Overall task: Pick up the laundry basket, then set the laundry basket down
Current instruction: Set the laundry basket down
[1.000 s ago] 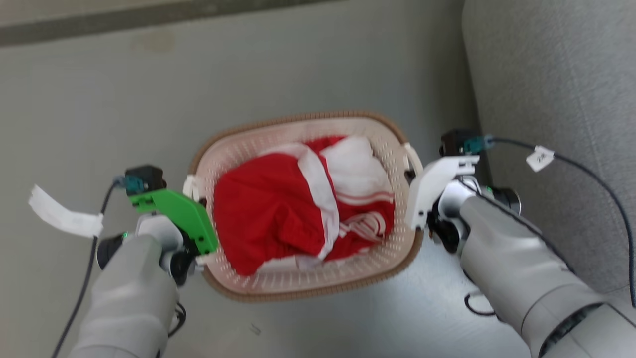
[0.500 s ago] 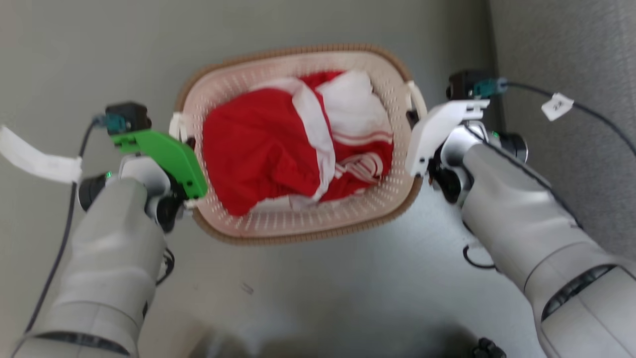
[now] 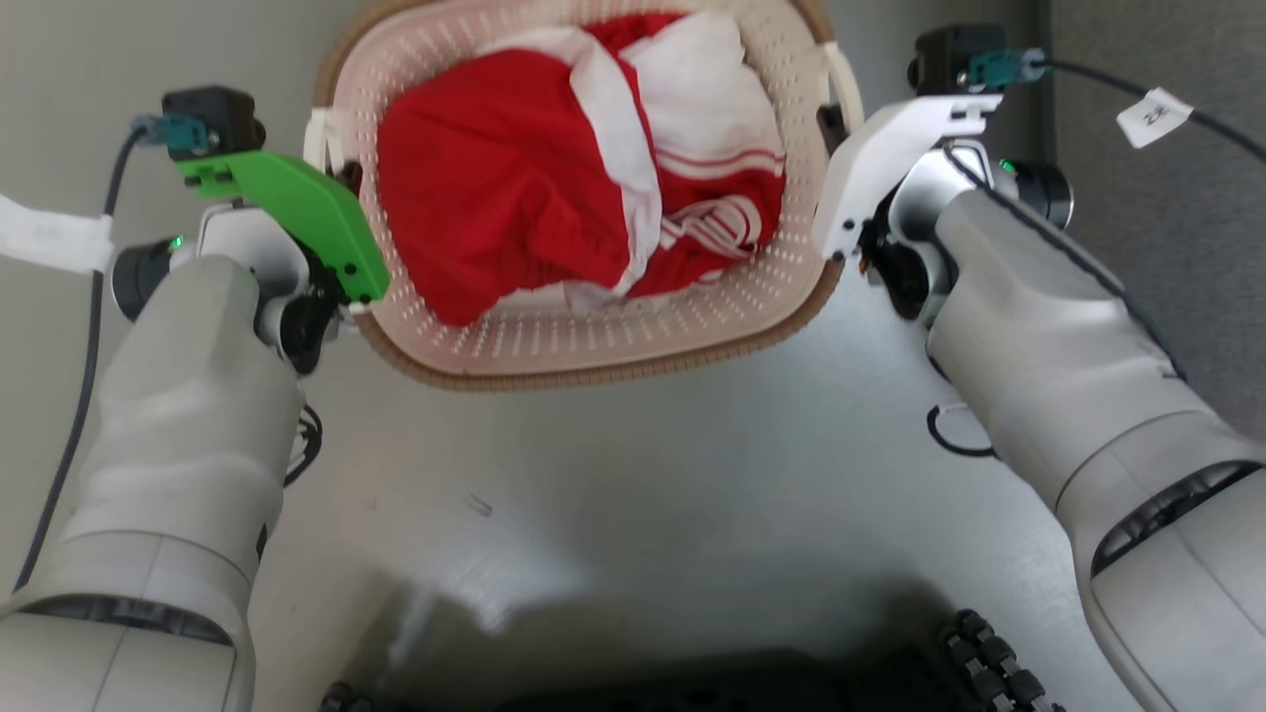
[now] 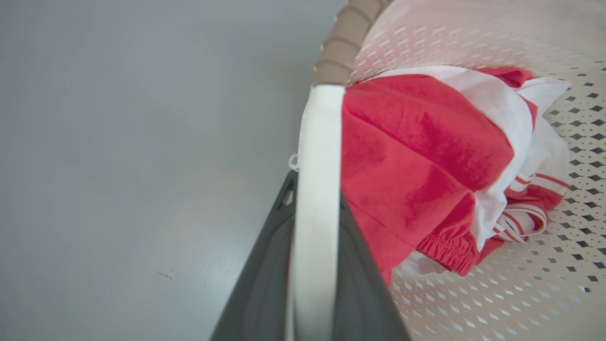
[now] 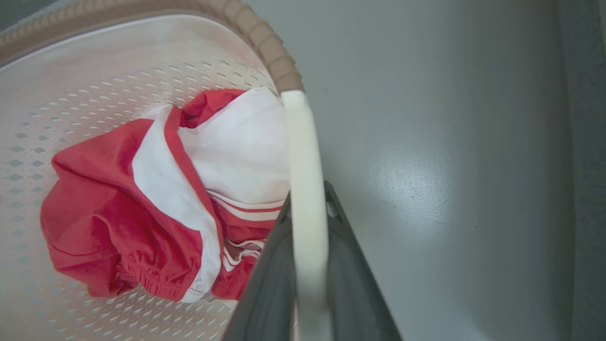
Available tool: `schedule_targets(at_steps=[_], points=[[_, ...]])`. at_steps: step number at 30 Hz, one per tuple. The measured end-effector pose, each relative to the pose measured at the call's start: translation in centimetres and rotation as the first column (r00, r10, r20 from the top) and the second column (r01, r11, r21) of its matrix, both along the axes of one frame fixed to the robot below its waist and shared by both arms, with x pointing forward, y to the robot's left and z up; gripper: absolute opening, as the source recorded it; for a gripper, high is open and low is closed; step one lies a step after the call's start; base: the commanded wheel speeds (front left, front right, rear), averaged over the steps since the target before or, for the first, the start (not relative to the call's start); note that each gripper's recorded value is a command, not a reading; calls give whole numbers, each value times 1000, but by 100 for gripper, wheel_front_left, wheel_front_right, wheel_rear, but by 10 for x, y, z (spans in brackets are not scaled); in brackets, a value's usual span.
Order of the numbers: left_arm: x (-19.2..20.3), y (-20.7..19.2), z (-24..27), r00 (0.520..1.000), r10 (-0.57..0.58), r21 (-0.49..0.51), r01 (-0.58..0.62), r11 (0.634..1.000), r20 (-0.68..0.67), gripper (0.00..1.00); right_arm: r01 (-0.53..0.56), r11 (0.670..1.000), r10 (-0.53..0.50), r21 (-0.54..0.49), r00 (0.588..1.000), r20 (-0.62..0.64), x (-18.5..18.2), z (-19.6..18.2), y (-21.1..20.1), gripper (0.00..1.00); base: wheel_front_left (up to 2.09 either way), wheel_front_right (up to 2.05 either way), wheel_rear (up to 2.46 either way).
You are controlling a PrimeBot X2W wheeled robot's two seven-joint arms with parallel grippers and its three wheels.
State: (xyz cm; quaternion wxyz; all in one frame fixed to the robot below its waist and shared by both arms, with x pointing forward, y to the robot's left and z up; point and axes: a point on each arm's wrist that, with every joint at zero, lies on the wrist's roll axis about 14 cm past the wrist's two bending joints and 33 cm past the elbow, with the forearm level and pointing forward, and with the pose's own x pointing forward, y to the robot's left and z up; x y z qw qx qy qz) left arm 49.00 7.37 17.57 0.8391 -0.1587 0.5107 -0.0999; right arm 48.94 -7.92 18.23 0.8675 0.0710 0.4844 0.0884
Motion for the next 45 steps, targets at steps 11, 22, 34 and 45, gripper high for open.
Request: schedule_targets(at_steps=[11, 22, 34, 45], points=[[12, 7, -27, 1000, 18, 4, -18, 1000, 0, 0, -4, 1000, 4, 10, 1000, -6, 15, -30, 6, 0, 0, 0, 0], [20, 10, -44, 999, 30, 3, -30, 1000, 19, 0, -5, 1000, 5, 12, 1000, 16, 27, -46, 8, 0, 0, 0, 0], [20, 7, -56, 1000, 22, -3, -22, 1000, 17, 0, 1, 1000, -1, 3, 999, 50, 33, -54, 4, 0, 0, 0, 0], [21, 6, -59, 1000, 17, -2, -17, 1000, 17, 0, 5, 1000, -5, 2, 999, 53, 35, -56, 4, 0, 0, 0, 0]])
